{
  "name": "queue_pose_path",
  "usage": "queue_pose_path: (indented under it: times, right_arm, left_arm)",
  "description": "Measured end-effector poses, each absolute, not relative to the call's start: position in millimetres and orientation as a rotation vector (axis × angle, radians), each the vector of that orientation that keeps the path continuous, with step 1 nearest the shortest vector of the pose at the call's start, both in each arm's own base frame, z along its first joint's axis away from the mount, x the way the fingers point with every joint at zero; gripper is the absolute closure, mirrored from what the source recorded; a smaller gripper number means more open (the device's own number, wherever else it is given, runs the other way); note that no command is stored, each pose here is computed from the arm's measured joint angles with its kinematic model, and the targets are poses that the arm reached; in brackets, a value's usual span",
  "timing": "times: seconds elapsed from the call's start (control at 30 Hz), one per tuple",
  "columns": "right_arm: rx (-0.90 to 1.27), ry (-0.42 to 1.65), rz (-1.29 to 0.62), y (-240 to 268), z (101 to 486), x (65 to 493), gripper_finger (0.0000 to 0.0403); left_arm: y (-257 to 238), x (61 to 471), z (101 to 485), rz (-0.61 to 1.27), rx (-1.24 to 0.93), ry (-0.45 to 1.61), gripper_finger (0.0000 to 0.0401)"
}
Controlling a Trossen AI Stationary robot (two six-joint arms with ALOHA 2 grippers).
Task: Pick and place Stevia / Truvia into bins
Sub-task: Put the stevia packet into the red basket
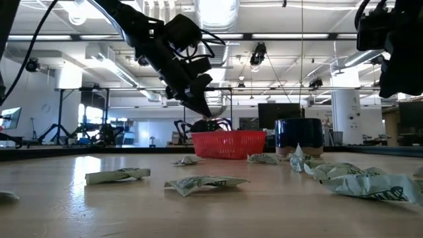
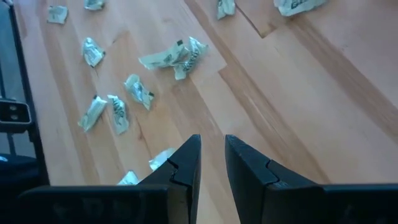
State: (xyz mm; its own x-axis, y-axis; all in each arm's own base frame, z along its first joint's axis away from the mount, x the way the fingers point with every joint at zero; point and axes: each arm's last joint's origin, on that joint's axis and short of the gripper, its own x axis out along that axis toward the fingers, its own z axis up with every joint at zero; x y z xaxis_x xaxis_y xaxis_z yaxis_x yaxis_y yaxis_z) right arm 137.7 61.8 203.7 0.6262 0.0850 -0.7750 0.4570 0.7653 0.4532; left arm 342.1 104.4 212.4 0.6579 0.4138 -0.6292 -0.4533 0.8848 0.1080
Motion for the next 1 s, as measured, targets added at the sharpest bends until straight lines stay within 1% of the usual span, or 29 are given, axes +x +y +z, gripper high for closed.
queue_pose_path:
  times: [0.17, 0.23, 0.5, 0.67, 0.8, 0.93, 1.0]
  right_arm:
    - [0.683, 0.877, -0.240, 63.1, 202.4, 140.8, 0.0337]
    - [0.682, 0.876, -0.240, 63.7, 201.7, 142.2, 0.0337]
    - [0.673, 0.886, -0.244, 67.0, 197.2, 148.8, 0.0337]
    - [0.654, 0.903, -0.249, 68.8, 192.9, 152.5, 0.0337]
    - [0.654, 0.913, -0.243, 70.8, 190.3, 155.8, 0.0337]
    - [0.670, 0.904, -0.214, 74.1, 189.3, 161.3, 0.0337]
    - [0.665, 0.906, -0.210, 75.4, 187.6, 163.6, 0.0337]
  left_arm:
    - [103.6, 342.7, 212.3, 0.435, -0.047, 0.701, 0.0399]
    - [103.5, 342.8, 212.3, 0.426, -0.035, 0.704, 0.0389]
    - [103.4, 342.6, 212.4, 0.431, -0.052, 0.700, 0.0298]
    - [101.6, 341.8, 216.4, 0.434, -0.079, 0.682, 0.0261]
    - [98.8, 338.7, 225.0, 0.431, -0.163, 0.646, 0.0250]
    - [92.4, 333.3, 238.2, 0.321, -0.228, 0.618, 0.0248]
    - [86.8, 330.4, 246.4, 0.236, -0.250, 0.601, 0.0248]
